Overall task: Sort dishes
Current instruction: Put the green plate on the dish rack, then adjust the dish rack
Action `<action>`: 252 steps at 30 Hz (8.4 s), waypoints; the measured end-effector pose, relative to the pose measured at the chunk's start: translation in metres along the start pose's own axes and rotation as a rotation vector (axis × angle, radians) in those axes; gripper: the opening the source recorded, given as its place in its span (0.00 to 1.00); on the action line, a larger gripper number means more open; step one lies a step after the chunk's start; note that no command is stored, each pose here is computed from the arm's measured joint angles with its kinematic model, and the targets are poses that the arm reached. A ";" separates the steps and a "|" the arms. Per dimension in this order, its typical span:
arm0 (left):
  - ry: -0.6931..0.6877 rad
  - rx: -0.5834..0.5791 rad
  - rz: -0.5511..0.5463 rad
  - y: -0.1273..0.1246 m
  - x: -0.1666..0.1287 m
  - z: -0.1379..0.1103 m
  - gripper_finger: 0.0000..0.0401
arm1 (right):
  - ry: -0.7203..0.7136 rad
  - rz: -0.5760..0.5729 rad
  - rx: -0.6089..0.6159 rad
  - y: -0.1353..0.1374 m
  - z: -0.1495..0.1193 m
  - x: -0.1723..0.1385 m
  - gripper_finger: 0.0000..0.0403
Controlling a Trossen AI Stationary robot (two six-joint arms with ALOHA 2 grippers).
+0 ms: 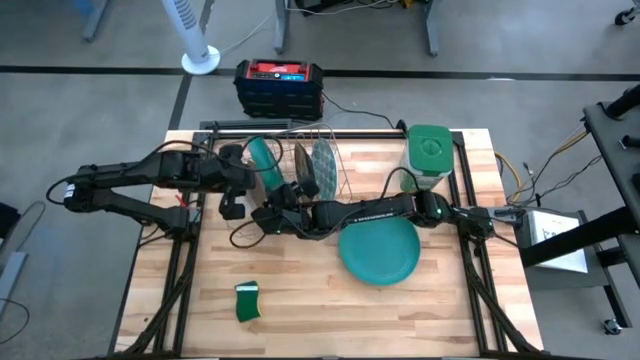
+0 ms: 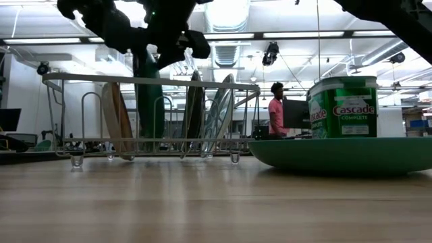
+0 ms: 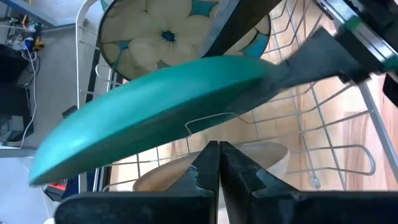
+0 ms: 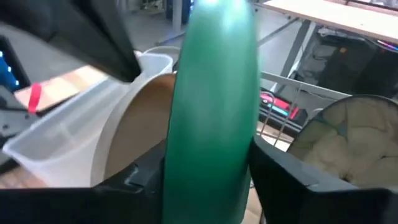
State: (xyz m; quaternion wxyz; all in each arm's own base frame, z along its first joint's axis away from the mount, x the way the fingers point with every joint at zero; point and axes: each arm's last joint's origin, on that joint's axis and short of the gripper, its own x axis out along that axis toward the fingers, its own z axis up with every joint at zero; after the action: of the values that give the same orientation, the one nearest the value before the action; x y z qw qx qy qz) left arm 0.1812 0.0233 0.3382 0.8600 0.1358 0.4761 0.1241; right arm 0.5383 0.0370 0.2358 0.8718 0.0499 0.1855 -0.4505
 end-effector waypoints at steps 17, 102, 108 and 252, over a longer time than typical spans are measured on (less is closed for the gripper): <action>-0.134 -0.051 0.058 0.008 -0.029 -0.011 0.00 | -0.006 -0.045 -0.070 -0.003 -0.001 0.006 0.06; 0.333 -0.393 -0.297 -0.068 -0.014 -0.084 0.00 | -0.186 0.519 -0.727 -0.212 0.157 0.104 0.00; 0.323 -0.376 -0.236 -0.071 -0.006 -0.086 0.00 | -0.205 0.521 -0.744 -0.210 0.153 0.109 0.00; -0.127 -0.499 -0.268 -0.060 -0.018 -0.060 0.00 | 0.756 0.427 -0.609 -0.337 0.104 0.061 0.00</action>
State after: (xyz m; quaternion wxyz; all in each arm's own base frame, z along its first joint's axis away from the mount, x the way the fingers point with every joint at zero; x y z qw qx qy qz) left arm 0.1259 -0.0320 0.3000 0.9035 -0.1365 0.3899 0.1139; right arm 0.3282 -0.2353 0.3368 0.7916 -0.0098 0.5949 -0.1393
